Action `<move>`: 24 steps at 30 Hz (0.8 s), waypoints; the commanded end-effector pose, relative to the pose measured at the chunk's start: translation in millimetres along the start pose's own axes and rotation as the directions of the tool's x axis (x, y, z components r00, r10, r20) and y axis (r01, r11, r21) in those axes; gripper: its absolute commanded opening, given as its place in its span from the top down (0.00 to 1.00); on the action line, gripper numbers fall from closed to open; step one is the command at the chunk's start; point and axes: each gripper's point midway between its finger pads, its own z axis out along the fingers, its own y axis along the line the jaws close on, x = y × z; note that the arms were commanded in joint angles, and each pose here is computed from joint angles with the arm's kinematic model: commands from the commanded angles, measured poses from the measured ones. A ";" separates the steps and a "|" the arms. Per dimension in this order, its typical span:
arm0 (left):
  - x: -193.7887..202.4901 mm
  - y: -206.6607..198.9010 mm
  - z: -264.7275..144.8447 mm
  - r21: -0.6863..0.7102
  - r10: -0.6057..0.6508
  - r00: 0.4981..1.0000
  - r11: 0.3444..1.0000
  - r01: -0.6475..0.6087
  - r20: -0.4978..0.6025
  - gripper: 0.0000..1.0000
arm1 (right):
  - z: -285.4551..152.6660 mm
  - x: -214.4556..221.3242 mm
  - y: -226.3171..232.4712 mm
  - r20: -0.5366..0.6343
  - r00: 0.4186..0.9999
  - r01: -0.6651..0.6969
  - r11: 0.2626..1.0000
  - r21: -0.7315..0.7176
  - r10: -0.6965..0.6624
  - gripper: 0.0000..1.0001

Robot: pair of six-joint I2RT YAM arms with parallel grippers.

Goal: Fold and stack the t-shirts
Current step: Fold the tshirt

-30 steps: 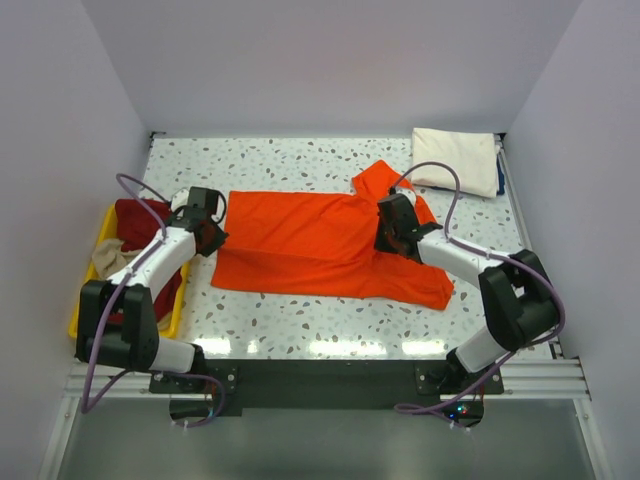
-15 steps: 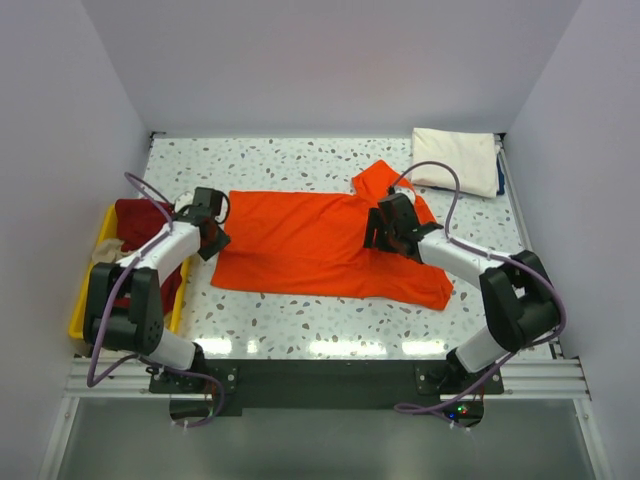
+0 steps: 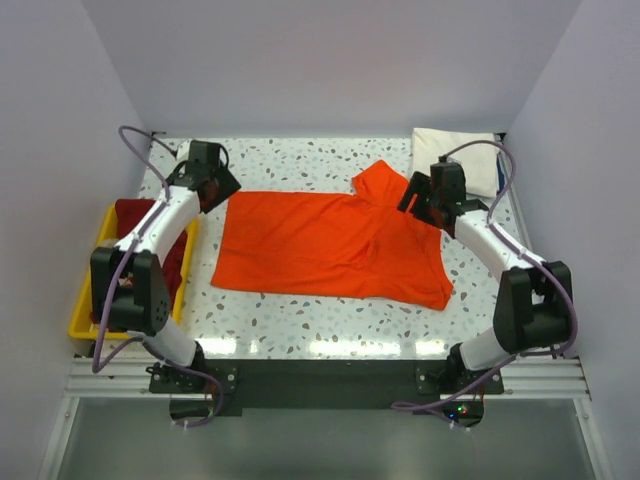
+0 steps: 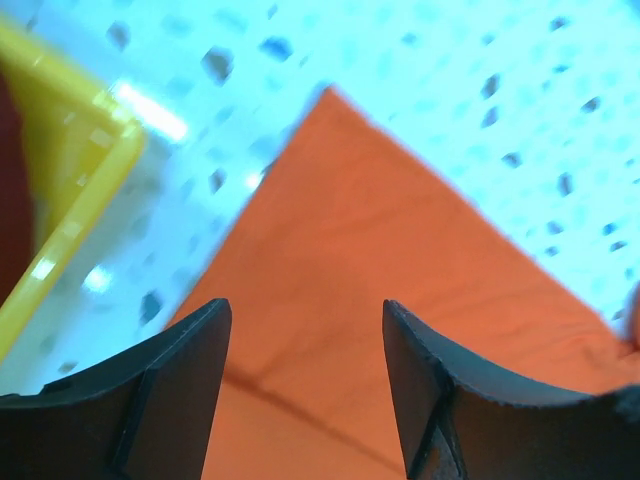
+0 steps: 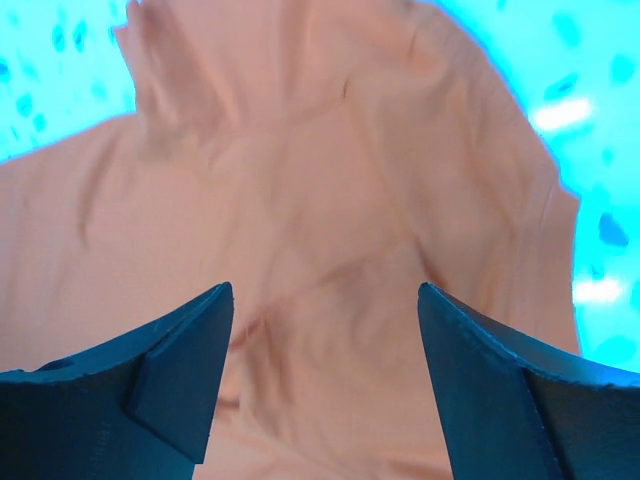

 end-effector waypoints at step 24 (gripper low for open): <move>-22.2 -47.1 143.2 -0.217 0.054 0.998 0.975 -0.056 -0.014 0.51 | 92.8 -90.5 48.6 0.064 0.998 0.033 0.992 -0.125 -0.026 0.36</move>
